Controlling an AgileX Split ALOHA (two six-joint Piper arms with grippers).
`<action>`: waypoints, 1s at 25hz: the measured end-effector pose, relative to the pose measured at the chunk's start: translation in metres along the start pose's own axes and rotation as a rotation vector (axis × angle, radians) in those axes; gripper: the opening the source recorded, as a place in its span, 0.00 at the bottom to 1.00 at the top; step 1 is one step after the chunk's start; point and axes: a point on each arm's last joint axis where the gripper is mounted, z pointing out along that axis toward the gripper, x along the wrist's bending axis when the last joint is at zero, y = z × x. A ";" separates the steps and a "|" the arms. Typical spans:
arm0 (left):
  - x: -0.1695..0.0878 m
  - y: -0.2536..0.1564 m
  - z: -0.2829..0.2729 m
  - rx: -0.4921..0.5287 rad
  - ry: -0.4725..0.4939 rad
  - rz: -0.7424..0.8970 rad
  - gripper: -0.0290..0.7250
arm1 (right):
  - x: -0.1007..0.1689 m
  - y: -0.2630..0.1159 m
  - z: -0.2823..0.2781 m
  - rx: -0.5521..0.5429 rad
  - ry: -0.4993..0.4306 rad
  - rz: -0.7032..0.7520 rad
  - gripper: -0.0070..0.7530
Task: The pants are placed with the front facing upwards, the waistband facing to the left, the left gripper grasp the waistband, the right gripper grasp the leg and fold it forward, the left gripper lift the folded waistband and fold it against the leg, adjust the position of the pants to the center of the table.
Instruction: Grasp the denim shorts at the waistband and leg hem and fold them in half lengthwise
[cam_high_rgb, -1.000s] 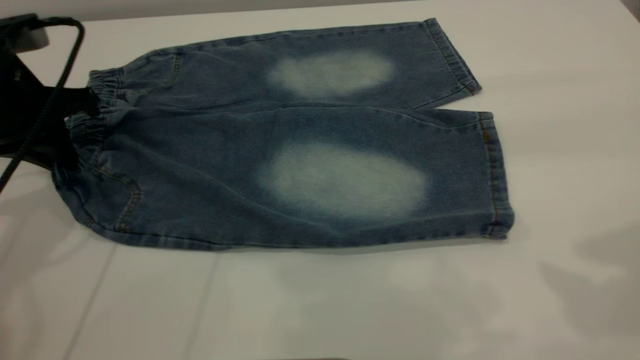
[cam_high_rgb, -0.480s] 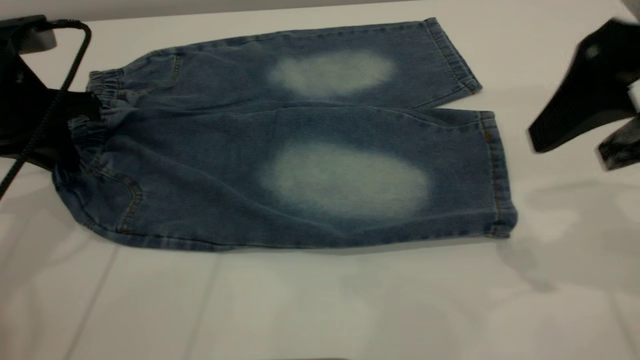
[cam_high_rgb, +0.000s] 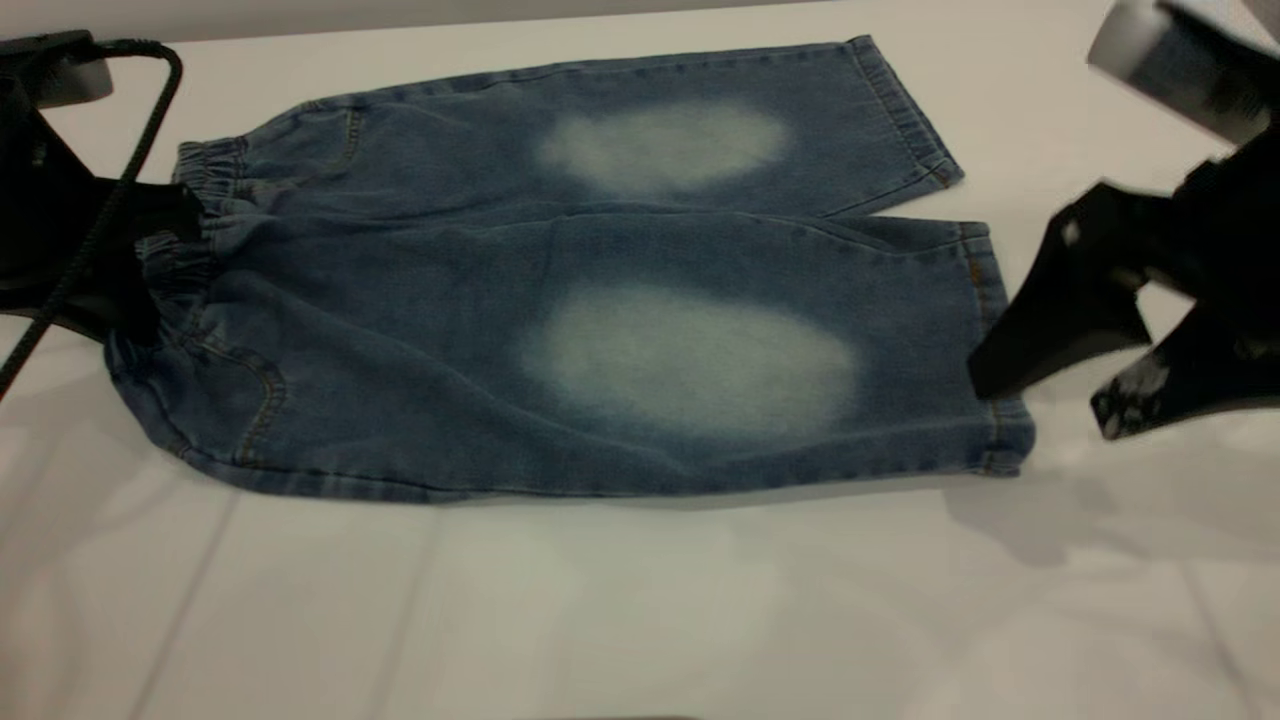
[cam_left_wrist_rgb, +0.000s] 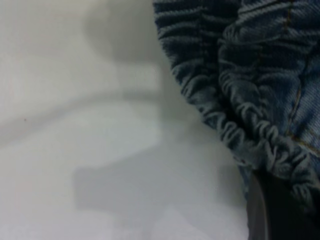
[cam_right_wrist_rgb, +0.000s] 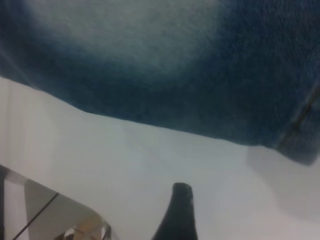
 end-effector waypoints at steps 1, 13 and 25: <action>0.000 0.000 0.000 0.000 0.000 0.000 0.12 | -0.002 0.000 0.003 0.005 -0.002 0.002 0.78; 0.000 0.000 0.000 0.000 0.000 0.000 0.12 | -0.004 -0.002 0.028 0.009 0.004 -0.021 0.78; 0.000 0.000 0.000 -0.002 0.000 0.000 0.12 | -0.012 -0.001 0.036 -0.021 -0.102 -0.031 0.73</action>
